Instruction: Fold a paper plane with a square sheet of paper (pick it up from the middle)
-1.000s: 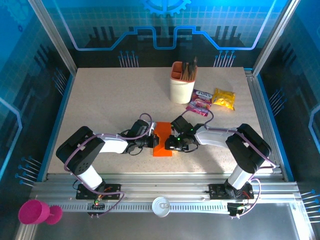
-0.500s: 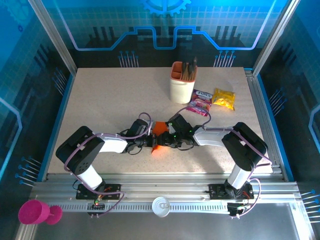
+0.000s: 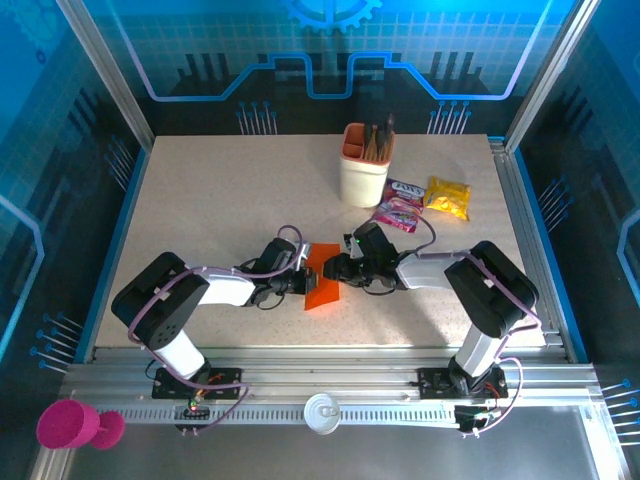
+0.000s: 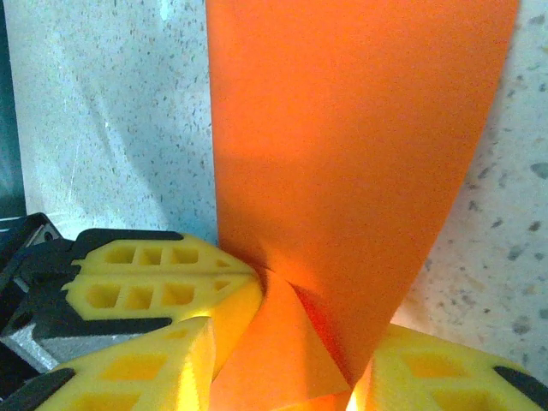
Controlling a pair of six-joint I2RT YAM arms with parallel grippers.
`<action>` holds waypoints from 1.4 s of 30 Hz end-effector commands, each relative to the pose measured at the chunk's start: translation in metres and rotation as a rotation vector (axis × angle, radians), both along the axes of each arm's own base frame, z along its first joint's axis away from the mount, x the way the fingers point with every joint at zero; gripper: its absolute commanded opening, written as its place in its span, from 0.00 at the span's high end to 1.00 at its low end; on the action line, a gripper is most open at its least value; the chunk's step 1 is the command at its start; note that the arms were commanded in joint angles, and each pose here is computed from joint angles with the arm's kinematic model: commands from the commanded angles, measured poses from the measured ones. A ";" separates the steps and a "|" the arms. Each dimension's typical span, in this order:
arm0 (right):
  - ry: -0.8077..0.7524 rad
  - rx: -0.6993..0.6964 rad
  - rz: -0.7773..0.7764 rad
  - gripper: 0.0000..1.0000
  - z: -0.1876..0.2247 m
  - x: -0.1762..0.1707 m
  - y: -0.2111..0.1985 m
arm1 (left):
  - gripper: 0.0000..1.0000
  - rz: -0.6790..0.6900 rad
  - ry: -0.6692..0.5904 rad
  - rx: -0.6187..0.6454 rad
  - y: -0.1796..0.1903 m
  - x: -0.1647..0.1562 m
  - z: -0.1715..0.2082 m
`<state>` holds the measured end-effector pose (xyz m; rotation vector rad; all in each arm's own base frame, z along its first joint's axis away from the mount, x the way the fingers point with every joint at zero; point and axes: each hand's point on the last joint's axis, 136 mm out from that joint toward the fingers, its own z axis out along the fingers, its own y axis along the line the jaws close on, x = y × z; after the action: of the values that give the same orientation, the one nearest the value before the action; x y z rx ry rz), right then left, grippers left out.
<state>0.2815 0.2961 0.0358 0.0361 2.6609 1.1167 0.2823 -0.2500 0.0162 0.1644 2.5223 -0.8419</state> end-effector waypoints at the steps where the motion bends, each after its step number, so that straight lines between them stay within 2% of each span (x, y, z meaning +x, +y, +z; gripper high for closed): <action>1: 0.000 0.011 0.023 0.56 -0.005 0.000 0.001 | 1.00 -0.028 0.051 0.030 0.004 -0.015 -0.010; 5: 0.020 0.011 0.031 0.59 -0.013 -0.006 0.000 | 1.00 -0.026 0.053 0.031 0.005 -0.015 -0.010; 6: 0.027 0.009 0.032 0.64 -0.015 -0.007 0.000 | 1.00 -0.025 0.052 0.026 0.004 -0.015 -0.009; 8: 0.046 0.005 0.030 0.85 -0.020 -0.010 -0.002 | 1.00 -0.016 0.048 0.012 0.003 -0.013 -0.003; 10: 0.030 0.024 0.025 1.00 -0.017 -0.007 0.000 | 1.00 -0.005 0.039 -0.016 0.000 -0.011 0.007; 14: -0.004 0.033 0.017 1.00 -0.001 -0.007 -0.004 | 1.00 0.093 0.008 -0.109 0.001 0.002 0.041; 19: -0.048 -0.089 -0.025 1.00 0.030 -0.014 -0.032 | 0.68 0.267 -0.065 -0.182 0.026 0.015 0.083; 21: -0.089 -0.184 -0.047 1.00 0.048 -0.015 -0.050 | 0.48 0.315 -0.081 -0.195 0.037 0.015 0.093; 23: -0.135 -0.290 -0.063 1.00 0.069 -0.016 -0.069 | 0.37 0.334 -0.100 -0.201 0.046 0.012 0.103; 27: -0.216 -0.560 -0.102 1.00 0.102 -0.016 -0.114 | 0.23 0.372 -0.130 -0.149 0.064 0.006 0.112; 32: -0.302 -0.954 -0.176 1.00 0.133 -0.009 -0.170 | 0.16 0.426 -0.148 -0.084 0.088 -0.006 0.119; 36: -0.318 -1.250 -0.204 1.00 0.136 -0.003 -0.197 | 0.15 0.454 -0.147 -0.077 0.100 -0.018 0.127; 39: -0.307 -1.395 -0.185 1.00 0.125 0.001 -0.198 | 0.15 0.473 -0.139 -0.079 0.108 -0.026 0.133; 42: -0.272 -1.477 -0.129 1.00 0.101 0.003 -0.181 | 0.15 0.474 -0.123 -0.091 0.110 -0.033 0.138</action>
<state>0.2872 0.1229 0.1332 -0.1442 2.5613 -0.6979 0.2587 -0.1524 0.1637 -0.3290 2.2044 -0.7710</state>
